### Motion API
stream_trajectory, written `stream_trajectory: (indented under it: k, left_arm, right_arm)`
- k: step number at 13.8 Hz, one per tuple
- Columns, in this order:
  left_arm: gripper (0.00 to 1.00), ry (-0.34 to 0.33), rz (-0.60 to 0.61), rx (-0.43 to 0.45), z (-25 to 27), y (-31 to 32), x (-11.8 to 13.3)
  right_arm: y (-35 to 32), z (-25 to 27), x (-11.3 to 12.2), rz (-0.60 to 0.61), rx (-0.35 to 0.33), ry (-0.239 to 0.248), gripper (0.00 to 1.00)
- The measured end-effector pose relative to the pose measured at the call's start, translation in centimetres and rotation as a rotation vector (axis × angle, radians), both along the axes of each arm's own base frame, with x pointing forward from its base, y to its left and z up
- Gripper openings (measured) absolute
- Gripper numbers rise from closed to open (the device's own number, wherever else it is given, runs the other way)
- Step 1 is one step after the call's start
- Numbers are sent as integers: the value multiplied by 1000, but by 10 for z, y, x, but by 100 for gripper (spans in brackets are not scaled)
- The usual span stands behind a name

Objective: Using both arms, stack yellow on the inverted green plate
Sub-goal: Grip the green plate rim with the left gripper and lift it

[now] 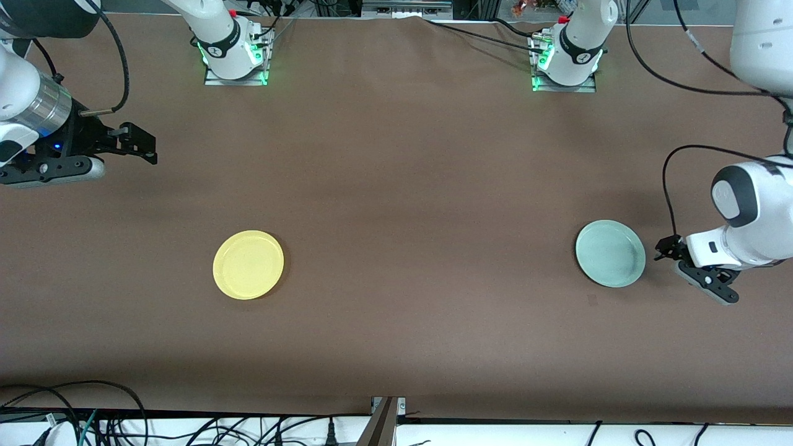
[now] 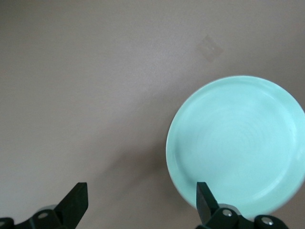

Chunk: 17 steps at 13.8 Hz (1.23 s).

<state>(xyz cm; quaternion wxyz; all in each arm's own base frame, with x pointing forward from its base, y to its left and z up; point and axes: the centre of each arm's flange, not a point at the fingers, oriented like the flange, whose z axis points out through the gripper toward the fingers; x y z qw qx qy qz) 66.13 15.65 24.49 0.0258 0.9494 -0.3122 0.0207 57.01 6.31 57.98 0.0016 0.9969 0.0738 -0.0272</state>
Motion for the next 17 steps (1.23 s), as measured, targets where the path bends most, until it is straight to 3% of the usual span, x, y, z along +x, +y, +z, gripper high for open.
stream_trajectory:
  k: [2, 5, 14, 17]
  left_arm:
    - [100, 1, 43, -105, -36, 15, -7]
    - [99, 2, 96, -186, -58, 18, -12]
    - [4, 22, 119, -217, -72, 16, -15]
    - [3, -21, 76, -199, -40, 11, -2]
  right_arm:
    - [0, -1, 0, 0, 0, 1, 100]
    - [0, -1, 0, 0, 0, 2, 100]
    - [0, -10, 2, 1, -1, 4, 100]
    - [1, -10, 2, 3, 0, 2, 100]
